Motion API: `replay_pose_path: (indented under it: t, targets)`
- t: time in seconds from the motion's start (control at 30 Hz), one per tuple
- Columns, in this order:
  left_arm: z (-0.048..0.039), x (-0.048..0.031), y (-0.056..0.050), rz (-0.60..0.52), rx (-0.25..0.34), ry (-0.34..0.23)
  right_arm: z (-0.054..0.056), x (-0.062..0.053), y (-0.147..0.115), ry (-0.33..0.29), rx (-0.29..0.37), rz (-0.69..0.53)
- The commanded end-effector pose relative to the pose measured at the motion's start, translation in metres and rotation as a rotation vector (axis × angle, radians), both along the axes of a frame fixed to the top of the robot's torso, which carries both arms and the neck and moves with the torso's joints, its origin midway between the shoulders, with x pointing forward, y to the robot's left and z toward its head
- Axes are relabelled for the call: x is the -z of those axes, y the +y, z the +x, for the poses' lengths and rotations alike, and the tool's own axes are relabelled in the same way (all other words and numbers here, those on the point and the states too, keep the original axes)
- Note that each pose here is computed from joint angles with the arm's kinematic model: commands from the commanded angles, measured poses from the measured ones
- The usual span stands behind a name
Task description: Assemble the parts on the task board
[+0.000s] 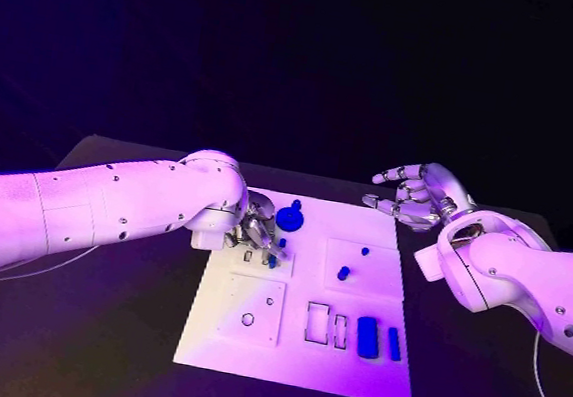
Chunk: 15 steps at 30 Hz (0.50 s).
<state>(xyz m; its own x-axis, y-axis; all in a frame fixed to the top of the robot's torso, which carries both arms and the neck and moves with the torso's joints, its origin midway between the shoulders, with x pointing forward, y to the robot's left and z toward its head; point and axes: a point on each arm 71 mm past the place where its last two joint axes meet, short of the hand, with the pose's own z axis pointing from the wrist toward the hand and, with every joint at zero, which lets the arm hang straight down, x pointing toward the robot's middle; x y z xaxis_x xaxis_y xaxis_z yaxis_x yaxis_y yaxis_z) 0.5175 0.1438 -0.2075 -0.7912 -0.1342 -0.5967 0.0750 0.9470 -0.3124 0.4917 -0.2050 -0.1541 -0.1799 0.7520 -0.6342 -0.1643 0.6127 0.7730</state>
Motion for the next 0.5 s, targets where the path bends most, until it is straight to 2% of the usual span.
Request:
replay_pose_path:
  t: [0.03, 0.5]
  targets:
    - [-0.0024, 0.0005, -0.0025, -0.004, 0.02, 0.036, 0.0002, 0.0011, 0.0014, 0.009, -0.015, -0.011]
    - [-0.0031, 0.0014, -0.0013, -0.033, 0.006, 0.068, 0.0019, 0.0032, 0.0015, 0.014, -0.013, -0.016]
